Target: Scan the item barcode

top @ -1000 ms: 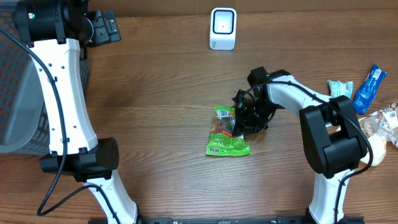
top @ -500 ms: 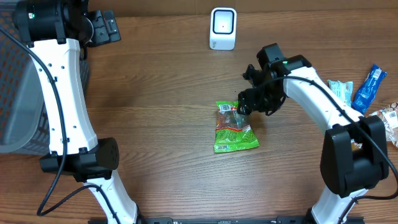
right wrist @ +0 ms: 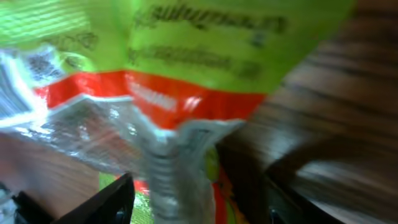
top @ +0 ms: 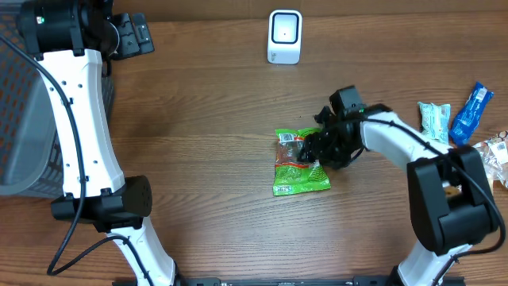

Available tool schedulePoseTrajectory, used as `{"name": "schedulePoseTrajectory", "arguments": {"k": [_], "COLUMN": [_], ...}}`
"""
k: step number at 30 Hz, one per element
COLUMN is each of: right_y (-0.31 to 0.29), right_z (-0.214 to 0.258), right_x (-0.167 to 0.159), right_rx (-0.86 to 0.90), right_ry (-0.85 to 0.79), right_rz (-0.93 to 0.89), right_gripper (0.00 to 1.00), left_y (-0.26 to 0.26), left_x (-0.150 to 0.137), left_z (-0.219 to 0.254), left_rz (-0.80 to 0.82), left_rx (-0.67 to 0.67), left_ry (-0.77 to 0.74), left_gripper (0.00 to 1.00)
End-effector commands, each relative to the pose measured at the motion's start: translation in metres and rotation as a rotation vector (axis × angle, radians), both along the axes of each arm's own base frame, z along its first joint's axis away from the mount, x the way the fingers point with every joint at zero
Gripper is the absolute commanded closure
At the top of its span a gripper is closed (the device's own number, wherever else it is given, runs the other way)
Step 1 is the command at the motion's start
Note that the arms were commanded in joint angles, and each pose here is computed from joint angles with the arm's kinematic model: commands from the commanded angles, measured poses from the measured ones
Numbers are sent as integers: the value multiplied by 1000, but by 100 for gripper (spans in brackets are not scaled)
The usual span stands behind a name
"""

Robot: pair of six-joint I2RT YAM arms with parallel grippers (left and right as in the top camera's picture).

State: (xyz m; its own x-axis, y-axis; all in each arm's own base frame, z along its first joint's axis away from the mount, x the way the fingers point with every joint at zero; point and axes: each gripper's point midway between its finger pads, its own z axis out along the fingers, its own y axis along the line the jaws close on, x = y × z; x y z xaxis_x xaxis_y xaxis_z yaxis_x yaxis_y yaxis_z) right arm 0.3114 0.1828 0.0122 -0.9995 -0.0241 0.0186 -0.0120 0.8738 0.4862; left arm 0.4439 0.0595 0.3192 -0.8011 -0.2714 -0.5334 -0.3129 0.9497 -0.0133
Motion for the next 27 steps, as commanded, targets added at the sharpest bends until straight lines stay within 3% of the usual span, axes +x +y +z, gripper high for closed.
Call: {"name": "schedulePoseTrajectory", "arguments": {"k": [1,2,3,8,13,18,27], "right_y": [-5,-7,-8,-10,2,22,17], "right_z": [-10,-10,-10,13,104,174,204], "right_x": [-9,-7,-6,20,54,58,69], "right_rx": [-16,-14,-15,31,96,211,213], "right_ry": [59,59,56,-53,-339,-552,-556], "right_rz": [-97,-103,-107,-76,93,197,56], "right_gripper": [60,84,96,96,96,96,96], "left_y": [-3,-3,-3,-3,-3,-3,-3], "left_x": [-4,-4,-4,-4,-4,-4,-4], "left_z": [13,13,13,13,13,13,14], "left_rz": [-16,-16,-16,-16,-16,-16,-16], "left_rx": [12,12,12,12,12,12,12], "left_ry": [-32,-32,-32,-32,-32,-32,-33], "left_gripper": [0,0,0,0,0,0,0]}}
